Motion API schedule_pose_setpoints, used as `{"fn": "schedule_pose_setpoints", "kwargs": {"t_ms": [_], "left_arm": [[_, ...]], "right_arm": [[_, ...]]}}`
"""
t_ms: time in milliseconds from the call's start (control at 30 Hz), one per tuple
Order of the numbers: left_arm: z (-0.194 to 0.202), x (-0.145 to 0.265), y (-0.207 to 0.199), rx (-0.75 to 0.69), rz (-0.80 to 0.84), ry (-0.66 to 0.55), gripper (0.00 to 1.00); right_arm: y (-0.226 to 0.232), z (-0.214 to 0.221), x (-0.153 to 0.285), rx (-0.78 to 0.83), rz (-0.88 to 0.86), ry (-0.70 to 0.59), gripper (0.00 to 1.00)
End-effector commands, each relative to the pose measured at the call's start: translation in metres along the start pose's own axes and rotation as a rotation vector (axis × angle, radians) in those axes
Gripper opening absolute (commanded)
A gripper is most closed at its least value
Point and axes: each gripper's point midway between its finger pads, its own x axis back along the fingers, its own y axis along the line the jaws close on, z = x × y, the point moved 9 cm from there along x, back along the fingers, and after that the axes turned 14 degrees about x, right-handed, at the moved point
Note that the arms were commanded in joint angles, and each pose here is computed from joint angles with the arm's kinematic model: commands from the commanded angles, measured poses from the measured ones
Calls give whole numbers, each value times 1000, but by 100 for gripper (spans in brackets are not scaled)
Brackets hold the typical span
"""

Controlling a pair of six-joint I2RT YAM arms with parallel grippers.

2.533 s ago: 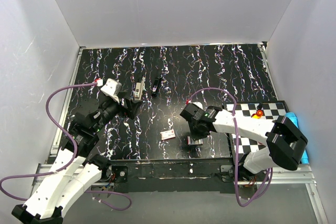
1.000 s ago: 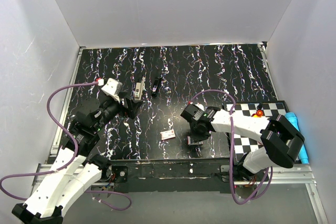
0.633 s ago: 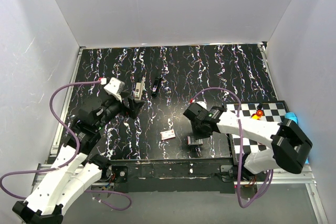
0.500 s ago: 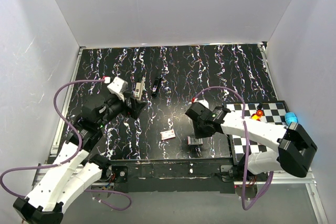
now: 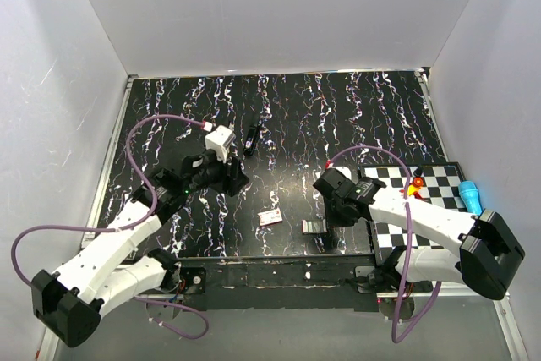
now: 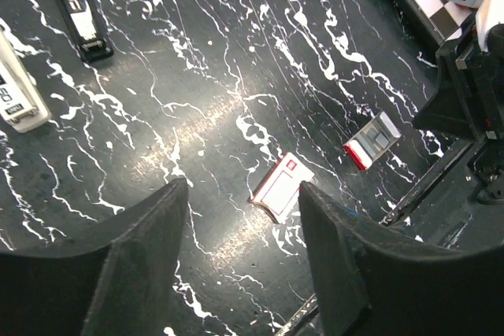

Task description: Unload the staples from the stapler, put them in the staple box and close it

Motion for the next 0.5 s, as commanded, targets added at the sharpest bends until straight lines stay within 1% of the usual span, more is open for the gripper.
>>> {"fn": "schedule_pose_setpoints", "kwargs": {"t_ms": [0, 133, 233, 467], "left_arm": [[7, -7, -7, 94, -58, 48, 54], [23, -16, -4, 161, -117, 89, 40], [34, -21, -2, 188, -126, 108, 34], [48, -24, 0, 201, -121, 122, 33]], "right_arm": [[2, 0, -2, -9, -32, -5, 35], [5, -3, -5, -9, -53, -8, 35], [7, -4, -8, -1, -59, -4, 35], [11, -12, -13, 4, -59, -7, 37]]}}
